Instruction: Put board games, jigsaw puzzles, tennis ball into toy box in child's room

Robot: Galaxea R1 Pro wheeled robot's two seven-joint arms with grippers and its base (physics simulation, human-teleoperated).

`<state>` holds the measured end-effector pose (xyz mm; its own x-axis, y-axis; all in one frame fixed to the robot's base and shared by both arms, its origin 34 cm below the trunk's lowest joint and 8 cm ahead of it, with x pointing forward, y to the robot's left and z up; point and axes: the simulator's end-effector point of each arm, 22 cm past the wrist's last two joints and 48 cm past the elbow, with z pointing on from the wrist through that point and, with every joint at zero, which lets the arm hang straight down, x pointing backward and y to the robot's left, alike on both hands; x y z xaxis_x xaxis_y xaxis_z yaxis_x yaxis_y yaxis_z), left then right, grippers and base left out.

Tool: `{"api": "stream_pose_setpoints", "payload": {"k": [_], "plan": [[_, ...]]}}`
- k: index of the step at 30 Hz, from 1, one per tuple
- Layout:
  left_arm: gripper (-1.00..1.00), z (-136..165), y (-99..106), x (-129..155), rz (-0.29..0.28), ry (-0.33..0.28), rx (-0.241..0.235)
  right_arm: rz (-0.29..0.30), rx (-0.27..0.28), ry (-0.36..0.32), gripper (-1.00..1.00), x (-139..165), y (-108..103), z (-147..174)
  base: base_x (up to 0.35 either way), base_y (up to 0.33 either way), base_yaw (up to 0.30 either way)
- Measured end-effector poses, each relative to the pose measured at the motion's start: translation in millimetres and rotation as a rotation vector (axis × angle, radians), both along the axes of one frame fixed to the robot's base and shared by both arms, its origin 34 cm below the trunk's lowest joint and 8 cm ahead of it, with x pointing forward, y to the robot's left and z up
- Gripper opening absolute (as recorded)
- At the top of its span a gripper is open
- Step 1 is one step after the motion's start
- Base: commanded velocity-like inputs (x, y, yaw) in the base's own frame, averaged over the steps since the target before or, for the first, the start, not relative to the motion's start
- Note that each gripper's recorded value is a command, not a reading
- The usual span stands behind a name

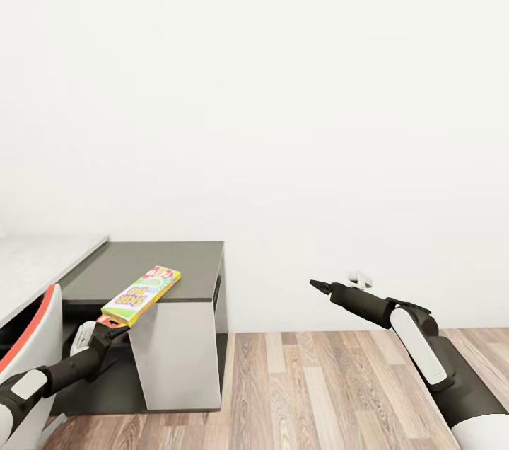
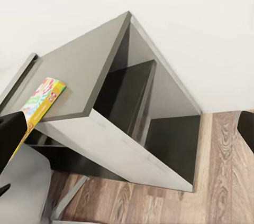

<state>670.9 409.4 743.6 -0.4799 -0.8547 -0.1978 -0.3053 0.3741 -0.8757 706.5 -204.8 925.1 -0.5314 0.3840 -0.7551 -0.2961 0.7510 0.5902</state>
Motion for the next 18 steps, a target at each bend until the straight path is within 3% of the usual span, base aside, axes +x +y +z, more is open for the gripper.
{"api": "stream_pose_setpoints", "payload": {"k": [18], "plan": [[1.0,-1.2,-1.9,3.5,0.007,-0.016,-0.02,0.0,-0.001,0.001,1.0,-0.5,0.3,-7.4,0.0,0.0,0.0]]}}
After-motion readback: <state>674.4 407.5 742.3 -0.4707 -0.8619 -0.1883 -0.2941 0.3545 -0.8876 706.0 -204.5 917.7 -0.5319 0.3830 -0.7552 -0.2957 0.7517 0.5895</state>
